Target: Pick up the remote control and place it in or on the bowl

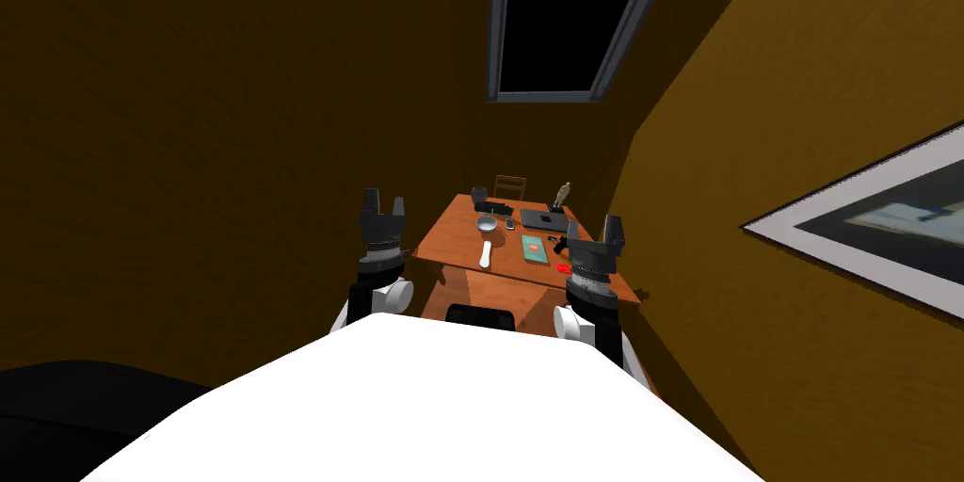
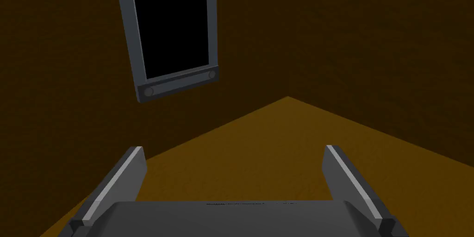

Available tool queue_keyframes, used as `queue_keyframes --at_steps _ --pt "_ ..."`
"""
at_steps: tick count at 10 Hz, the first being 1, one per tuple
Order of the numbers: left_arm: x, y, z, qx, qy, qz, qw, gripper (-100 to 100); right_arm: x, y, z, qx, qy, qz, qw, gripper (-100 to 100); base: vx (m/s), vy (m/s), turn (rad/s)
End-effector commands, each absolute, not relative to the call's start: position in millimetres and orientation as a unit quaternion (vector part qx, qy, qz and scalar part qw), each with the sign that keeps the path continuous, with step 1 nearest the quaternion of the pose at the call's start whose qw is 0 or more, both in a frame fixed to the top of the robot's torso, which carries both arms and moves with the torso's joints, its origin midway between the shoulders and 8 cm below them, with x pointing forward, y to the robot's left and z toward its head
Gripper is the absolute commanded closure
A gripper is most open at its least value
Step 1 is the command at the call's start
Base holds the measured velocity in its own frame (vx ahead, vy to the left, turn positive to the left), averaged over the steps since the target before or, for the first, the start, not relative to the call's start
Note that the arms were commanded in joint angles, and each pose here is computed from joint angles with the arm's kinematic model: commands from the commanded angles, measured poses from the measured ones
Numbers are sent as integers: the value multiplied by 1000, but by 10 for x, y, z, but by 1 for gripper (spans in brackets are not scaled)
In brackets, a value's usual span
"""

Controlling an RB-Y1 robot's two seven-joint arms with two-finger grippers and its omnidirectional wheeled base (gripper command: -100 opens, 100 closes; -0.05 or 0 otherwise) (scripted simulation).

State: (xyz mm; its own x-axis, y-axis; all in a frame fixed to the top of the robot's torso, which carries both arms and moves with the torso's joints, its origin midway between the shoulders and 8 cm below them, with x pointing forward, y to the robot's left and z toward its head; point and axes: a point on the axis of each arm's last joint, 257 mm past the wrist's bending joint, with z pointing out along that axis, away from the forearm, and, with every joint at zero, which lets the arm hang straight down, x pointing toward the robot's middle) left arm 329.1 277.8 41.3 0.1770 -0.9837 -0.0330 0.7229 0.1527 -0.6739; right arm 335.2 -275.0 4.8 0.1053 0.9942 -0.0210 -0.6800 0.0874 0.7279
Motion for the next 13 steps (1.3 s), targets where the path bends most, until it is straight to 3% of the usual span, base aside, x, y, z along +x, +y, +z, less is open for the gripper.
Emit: queue_keyframes --at_steps 1,13 --pt "3291 2778 413 -268 244 -593 719 0 3373 -2665 -51 274 305 604 684 -100 -4 22 177" --pt "3291 2779 413 -268 244 -593 719 0 3302 -2151 -1343 130 566 496 646 -100 -6 44 197"
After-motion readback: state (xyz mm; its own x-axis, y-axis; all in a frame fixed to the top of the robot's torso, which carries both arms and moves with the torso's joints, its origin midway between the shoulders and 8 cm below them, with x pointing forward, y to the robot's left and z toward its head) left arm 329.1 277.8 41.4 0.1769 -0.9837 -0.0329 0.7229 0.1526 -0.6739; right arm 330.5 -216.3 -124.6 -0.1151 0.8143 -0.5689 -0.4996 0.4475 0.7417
